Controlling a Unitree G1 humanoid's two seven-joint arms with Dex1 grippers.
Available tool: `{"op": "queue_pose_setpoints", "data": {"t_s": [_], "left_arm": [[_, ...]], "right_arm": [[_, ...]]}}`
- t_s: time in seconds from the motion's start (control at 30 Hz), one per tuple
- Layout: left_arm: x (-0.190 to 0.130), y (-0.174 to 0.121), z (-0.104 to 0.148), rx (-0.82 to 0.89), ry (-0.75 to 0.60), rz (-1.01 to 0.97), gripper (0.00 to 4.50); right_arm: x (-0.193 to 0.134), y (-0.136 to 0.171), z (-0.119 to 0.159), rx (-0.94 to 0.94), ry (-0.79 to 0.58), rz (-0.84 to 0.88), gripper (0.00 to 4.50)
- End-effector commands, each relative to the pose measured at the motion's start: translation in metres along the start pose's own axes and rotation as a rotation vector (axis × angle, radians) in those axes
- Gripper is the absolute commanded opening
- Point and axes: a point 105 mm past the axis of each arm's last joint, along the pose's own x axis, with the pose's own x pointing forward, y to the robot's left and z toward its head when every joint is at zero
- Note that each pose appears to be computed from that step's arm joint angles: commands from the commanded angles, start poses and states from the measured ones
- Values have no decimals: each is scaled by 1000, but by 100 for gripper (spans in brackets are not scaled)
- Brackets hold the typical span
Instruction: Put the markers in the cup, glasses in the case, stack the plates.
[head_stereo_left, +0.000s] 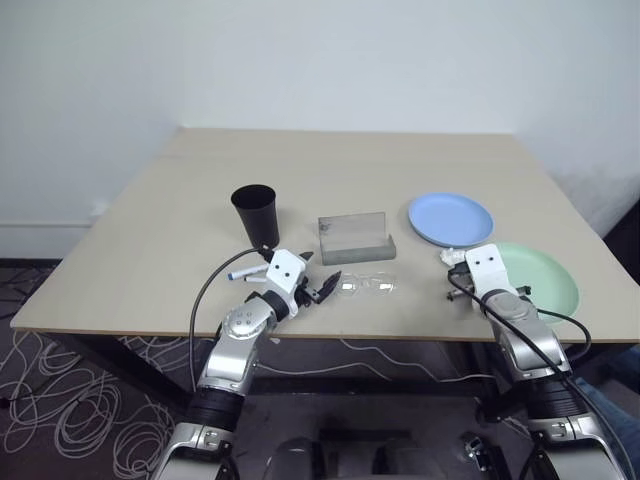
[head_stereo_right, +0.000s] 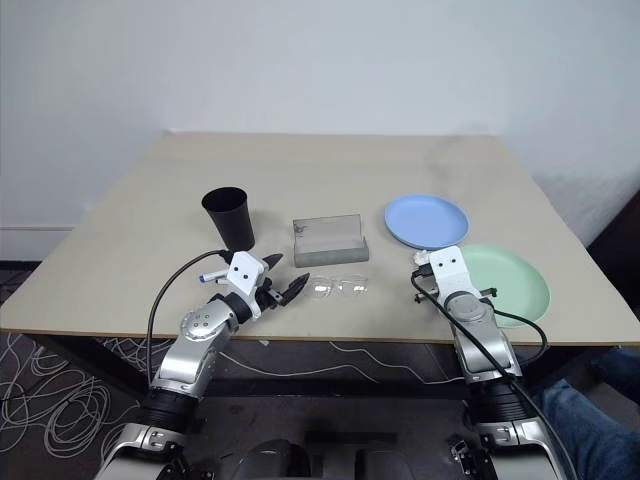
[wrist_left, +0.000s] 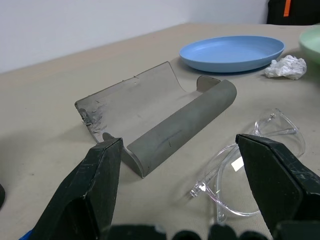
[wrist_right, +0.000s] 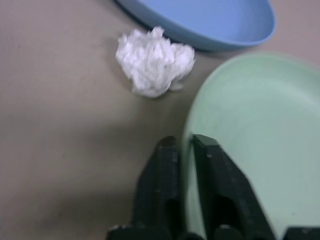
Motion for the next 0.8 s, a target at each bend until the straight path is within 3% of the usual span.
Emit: {"op": "queue_pose_setpoints", "data": {"t_s": [0.03, 0.27, 0.4, 0.67, 0.8], "left_arm": [[3, 5, 20, 30, -64, 10, 385], [3, 6, 21, 34, -63, 9, 385], [3, 7, 21, 36, -61, 7, 385], [6, 7, 24, 39, -67, 0, 385], [8, 8, 26, 42, -72, -1, 385]], "right_arm": [[1, -16, 10, -30, -31, -76, 3], [8, -32, 30, -179, -117, -126, 3], [13, -40, 58, -272, -227, -106, 3], [27, -14, 125, -294, -460, 181, 3], [32, 0, 146, -291, -514, 288, 3]]}}
